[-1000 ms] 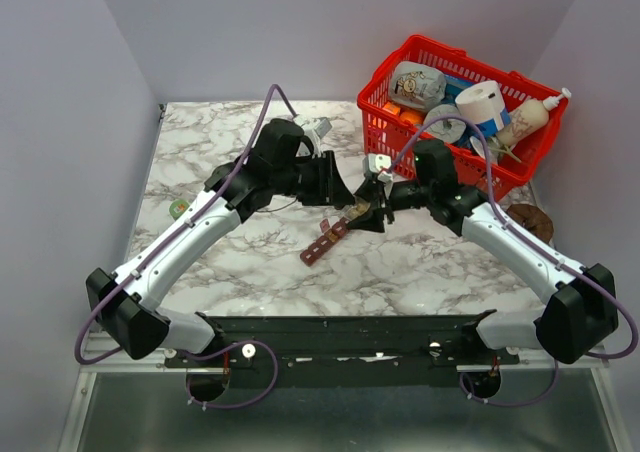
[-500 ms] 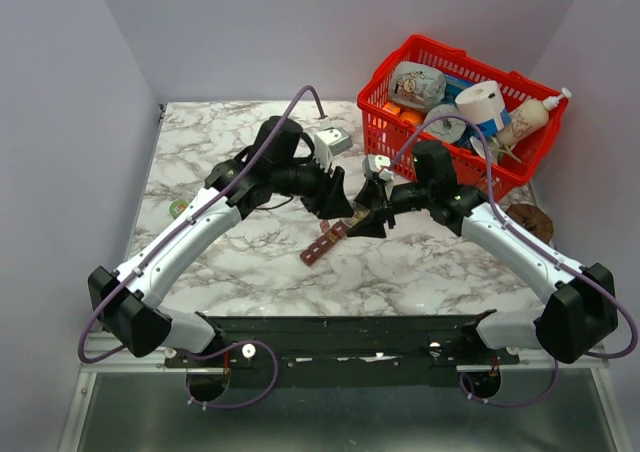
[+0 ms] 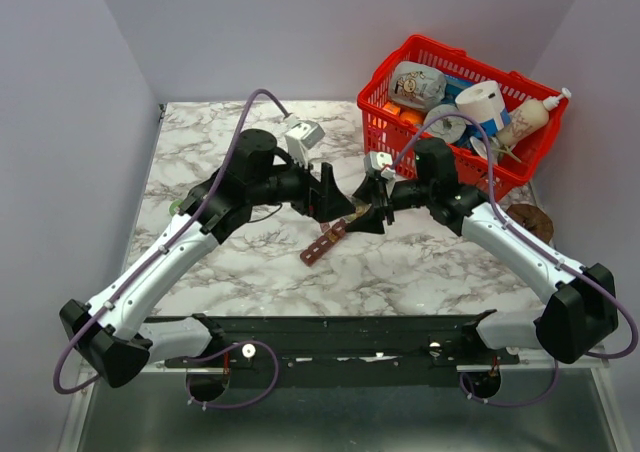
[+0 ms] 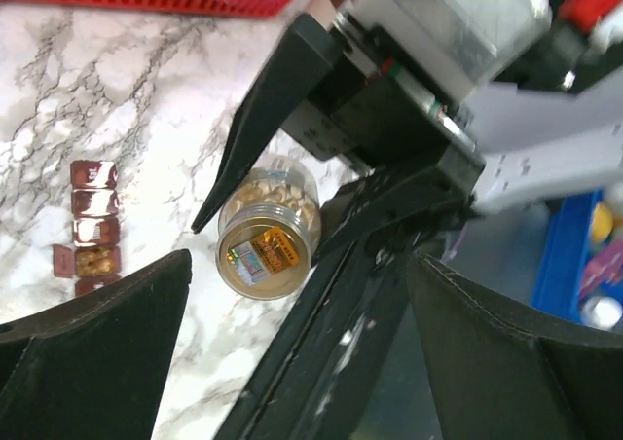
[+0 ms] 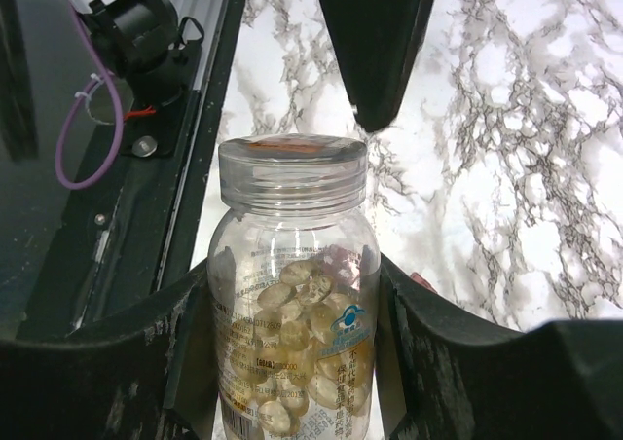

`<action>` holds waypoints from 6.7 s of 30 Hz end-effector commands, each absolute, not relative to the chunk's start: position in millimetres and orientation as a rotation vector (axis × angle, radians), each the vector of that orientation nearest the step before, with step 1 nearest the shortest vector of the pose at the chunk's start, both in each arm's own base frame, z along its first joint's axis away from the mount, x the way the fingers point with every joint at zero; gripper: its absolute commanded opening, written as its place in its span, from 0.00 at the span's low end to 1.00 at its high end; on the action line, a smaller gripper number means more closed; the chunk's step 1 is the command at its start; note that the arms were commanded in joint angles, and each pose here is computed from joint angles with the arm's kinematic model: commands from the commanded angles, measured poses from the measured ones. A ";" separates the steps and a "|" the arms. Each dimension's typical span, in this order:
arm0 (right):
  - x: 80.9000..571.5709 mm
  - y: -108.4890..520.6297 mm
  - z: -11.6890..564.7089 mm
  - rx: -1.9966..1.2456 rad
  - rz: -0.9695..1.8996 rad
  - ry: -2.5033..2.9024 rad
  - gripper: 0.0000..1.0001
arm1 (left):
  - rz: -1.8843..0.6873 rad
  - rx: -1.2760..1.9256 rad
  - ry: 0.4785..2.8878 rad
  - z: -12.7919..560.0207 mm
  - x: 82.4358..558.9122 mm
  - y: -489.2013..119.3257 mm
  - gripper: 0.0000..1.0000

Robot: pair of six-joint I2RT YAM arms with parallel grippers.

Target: Sort the pills into containers

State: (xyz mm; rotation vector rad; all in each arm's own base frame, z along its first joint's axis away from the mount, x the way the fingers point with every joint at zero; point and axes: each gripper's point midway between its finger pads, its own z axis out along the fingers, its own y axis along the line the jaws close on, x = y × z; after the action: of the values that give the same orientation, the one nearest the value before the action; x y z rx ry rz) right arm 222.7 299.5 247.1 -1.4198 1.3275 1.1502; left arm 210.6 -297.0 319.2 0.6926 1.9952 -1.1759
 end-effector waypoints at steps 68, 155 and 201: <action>226.5 301.6 260.8 -1.441 1.093 1.256 0.07 | -1.173 0.989 1.961 299.4 212.5 -306.1 0.99; 226.5 305.5 255.2 -1.426 1.153 1.291 0.07 | -1.141 0.661 2.131 302.9 227.7 -305.2 0.85; 327.2 190.9 269.1 -1.275 0.433 1.518 0.99 | -0.744 0.733 2.269 249.0 282.5 -297.5 0.00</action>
State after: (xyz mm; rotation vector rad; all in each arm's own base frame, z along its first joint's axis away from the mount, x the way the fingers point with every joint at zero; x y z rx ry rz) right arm 293.6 239.0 256.3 -1.3564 1.4319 0.6963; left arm 268.0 -295.7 260.6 0.6997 2.2425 -0.8466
